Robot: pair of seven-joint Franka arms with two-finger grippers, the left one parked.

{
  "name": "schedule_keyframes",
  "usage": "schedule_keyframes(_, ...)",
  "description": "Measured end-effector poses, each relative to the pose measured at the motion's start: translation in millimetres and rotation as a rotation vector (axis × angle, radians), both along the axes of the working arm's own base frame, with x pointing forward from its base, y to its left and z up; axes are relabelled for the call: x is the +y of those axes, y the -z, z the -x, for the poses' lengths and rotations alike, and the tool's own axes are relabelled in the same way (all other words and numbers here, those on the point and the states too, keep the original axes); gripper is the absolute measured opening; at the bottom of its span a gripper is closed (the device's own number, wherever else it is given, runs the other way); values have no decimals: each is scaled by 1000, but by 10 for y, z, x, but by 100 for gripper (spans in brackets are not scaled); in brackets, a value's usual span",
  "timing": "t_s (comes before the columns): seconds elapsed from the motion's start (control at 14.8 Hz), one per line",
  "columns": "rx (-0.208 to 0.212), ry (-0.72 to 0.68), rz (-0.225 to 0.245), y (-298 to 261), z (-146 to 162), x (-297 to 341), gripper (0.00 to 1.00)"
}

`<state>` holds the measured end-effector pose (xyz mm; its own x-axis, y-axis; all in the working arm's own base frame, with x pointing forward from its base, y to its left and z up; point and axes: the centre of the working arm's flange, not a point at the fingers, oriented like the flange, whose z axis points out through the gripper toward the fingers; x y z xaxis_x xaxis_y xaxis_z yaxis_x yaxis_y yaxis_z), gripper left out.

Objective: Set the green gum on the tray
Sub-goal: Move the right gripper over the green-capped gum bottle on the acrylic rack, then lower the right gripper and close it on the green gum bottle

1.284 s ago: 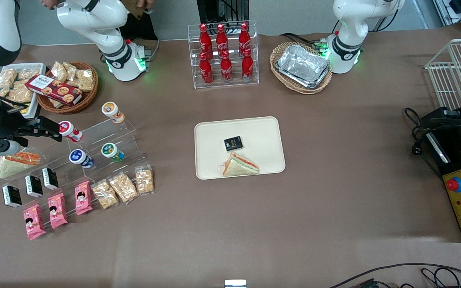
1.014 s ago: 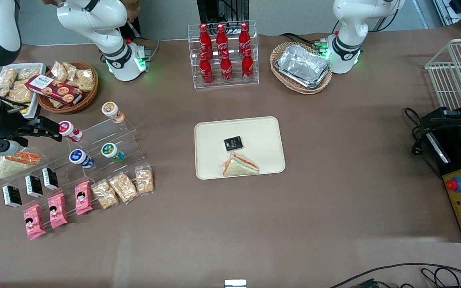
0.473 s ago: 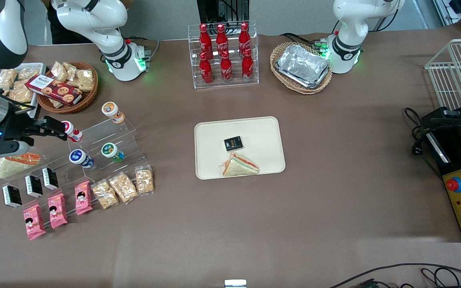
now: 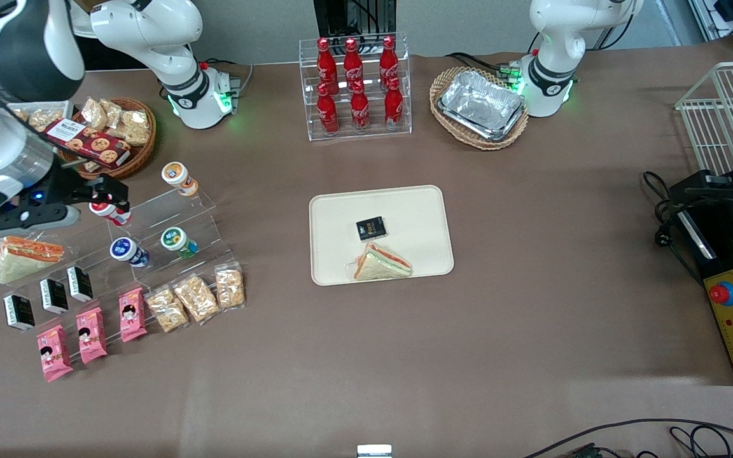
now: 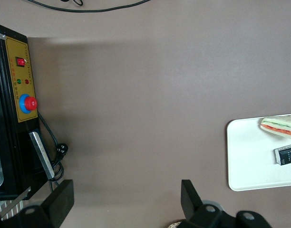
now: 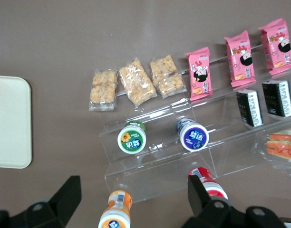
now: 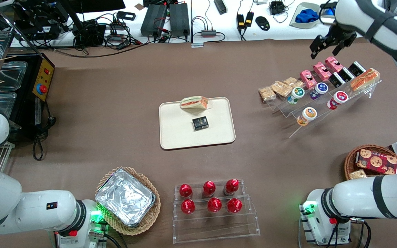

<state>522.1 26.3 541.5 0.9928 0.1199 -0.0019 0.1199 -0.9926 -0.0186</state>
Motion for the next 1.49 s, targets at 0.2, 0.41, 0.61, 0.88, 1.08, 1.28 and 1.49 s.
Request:
schedule_keyframes(0.2,-17,2,0,322,108,28,100)
schedule_keyframes(0.41,-32,29,-1,776,179,148,100)
schedule_keyframes(0.61,-45,35,-1,1127,255,197,100)
schedule_keyframes(0.88,-55,55,-2,1549,274,186,100)
schedule_keyframes(1.08,-64,84,-3,1850,282,184,100)
schedule_keyframes(1.28,-64,90,-3,2051,282,182,100)
schedule_keyframes(1.49,-77,93,-4,2163,289,180,100)
